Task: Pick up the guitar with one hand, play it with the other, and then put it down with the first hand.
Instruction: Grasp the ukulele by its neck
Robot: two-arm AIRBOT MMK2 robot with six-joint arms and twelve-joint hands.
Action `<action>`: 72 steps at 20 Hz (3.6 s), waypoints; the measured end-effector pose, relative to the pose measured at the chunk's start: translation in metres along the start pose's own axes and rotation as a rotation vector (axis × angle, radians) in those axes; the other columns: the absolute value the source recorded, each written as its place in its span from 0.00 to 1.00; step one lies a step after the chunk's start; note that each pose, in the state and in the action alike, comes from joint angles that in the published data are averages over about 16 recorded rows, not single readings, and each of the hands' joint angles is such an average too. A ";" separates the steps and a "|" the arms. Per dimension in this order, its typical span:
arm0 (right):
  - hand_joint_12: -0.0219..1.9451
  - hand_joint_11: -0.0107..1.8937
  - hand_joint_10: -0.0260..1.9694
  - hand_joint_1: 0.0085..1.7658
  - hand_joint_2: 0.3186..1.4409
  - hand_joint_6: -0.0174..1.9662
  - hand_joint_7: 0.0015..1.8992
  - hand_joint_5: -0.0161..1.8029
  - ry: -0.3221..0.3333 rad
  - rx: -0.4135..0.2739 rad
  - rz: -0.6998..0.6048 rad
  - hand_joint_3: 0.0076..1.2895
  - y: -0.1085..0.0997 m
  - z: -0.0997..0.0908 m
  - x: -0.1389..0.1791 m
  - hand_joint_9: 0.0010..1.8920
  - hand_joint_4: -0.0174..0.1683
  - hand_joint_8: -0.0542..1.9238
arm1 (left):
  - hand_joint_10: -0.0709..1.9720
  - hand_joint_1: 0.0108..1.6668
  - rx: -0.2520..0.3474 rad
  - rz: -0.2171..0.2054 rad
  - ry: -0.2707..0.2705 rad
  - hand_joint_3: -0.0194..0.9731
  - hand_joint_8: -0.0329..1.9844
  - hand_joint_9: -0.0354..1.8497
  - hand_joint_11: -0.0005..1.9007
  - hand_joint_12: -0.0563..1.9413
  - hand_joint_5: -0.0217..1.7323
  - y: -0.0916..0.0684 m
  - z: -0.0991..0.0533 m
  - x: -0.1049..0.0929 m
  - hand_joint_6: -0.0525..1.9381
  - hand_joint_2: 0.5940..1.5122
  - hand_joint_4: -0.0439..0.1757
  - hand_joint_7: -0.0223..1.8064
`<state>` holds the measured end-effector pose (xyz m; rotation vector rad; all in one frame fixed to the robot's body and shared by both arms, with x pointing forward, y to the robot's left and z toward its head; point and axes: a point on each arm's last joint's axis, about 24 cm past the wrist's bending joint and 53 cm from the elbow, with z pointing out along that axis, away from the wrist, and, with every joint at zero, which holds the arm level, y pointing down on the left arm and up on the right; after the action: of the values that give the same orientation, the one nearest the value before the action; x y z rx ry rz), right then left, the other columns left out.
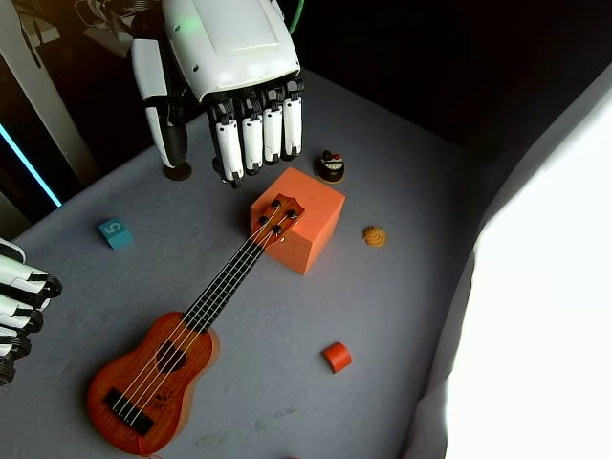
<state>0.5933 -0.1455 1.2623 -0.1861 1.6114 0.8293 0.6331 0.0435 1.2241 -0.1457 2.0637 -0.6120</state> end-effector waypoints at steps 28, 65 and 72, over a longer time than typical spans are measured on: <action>0.01 0.02 0.06 0.17 0.86 0.05 0.07 0.05 0.000 0.000 0.000 0.02 0.000 0.000 0.000 0.03 0.12 0.04 | 0.04 0.66 -0.122 0.042 0.051 0.03 0.01 0.03 0.01 0.02 0.02 0.001 0.080 0.066 0.02 0.55 0.19 0.02; 0.01 0.02 0.05 0.19 0.87 0.04 0.07 0.05 -0.001 -0.001 0.004 0.01 0.001 0.000 0.000 0.04 0.12 0.04 | 0.04 0.63 -0.274 0.143 0.026 0.03 0.01 0.03 0.01 0.02 0.02 0.050 0.138 0.118 0.02 0.46 0.19 0.02; 0.01 0.02 0.05 0.19 0.87 0.04 0.07 0.06 0.002 0.000 0.004 0.01 0.000 0.000 0.001 0.04 0.12 0.04 | 0.11 0.61 -0.276 0.143 0.030 0.03 0.05 0.06 0.01 0.15 0.07 0.054 0.139 0.122 0.03 0.48 0.19 0.06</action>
<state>0.5929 -0.1451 1.2615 -0.1837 1.6138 0.8319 0.6888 -0.0014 1.0447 -0.1470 2.1590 -0.2417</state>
